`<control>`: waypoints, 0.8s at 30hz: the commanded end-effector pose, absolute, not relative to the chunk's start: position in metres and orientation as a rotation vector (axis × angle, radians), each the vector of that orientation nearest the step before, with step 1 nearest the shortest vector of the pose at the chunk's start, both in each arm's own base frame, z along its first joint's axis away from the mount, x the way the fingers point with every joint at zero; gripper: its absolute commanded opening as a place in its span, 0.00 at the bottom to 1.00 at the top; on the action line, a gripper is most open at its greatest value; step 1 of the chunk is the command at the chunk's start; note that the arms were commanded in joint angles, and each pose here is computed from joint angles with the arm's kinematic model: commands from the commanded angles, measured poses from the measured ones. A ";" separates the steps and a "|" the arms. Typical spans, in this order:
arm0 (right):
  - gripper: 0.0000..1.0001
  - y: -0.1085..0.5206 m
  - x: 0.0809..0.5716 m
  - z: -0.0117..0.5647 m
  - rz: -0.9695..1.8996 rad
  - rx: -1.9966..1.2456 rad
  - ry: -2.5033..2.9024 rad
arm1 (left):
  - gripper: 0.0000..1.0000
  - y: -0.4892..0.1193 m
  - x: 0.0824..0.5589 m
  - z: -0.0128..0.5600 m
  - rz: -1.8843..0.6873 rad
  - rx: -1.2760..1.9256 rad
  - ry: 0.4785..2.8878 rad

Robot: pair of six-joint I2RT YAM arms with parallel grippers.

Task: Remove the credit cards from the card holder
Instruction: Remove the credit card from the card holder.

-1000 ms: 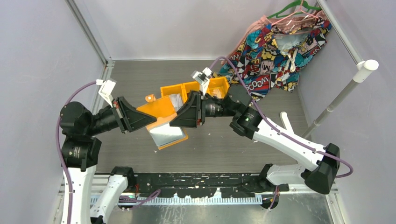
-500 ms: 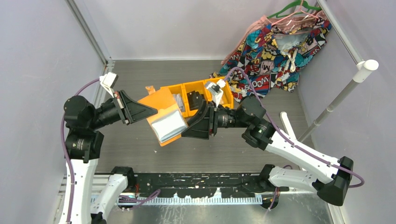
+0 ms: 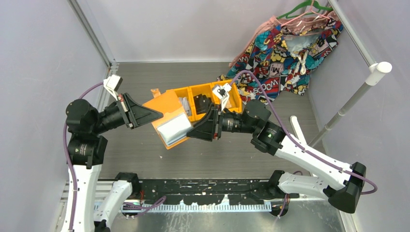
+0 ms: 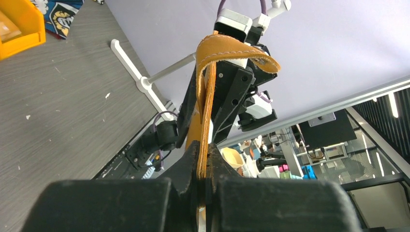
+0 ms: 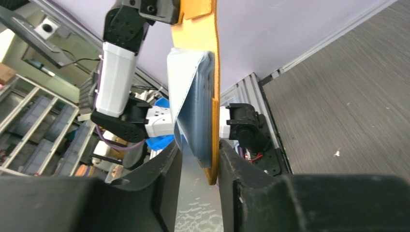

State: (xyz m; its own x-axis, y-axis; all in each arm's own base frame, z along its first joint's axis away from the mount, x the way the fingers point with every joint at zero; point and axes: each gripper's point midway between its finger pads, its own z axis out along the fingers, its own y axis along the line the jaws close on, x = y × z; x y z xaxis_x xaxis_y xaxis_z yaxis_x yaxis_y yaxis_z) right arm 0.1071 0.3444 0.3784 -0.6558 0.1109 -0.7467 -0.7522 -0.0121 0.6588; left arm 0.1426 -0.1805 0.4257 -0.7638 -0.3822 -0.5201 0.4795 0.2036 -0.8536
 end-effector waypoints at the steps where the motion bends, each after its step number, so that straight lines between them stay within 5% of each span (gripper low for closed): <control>1: 0.40 0.335 0.107 0.409 1.685 -0.686 1.517 | 0.00 -0.181 0.135 0.443 -1.641 0.151 1.755; 14: 0.45 0.335 0.101 0.399 1.694 -0.728 1.534 | 0.00 -0.181 0.140 0.444 -1.659 0.099 1.770; 24: 0.30 0.332 0.101 0.406 1.689 -0.722 1.488 | 0.00 -0.181 0.142 0.443 -1.671 0.062 1.781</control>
State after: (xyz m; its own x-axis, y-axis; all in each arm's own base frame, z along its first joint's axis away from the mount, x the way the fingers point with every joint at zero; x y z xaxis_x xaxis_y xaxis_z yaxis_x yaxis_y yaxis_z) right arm 0.1093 0.3402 0.3716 -0.6231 0.1004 -0.7757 -0.7775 0.0278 0.6282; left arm 0.1459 -0.1811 0.4264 -0.7938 -0.3951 -0.4624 0.4249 0.1837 -0.8864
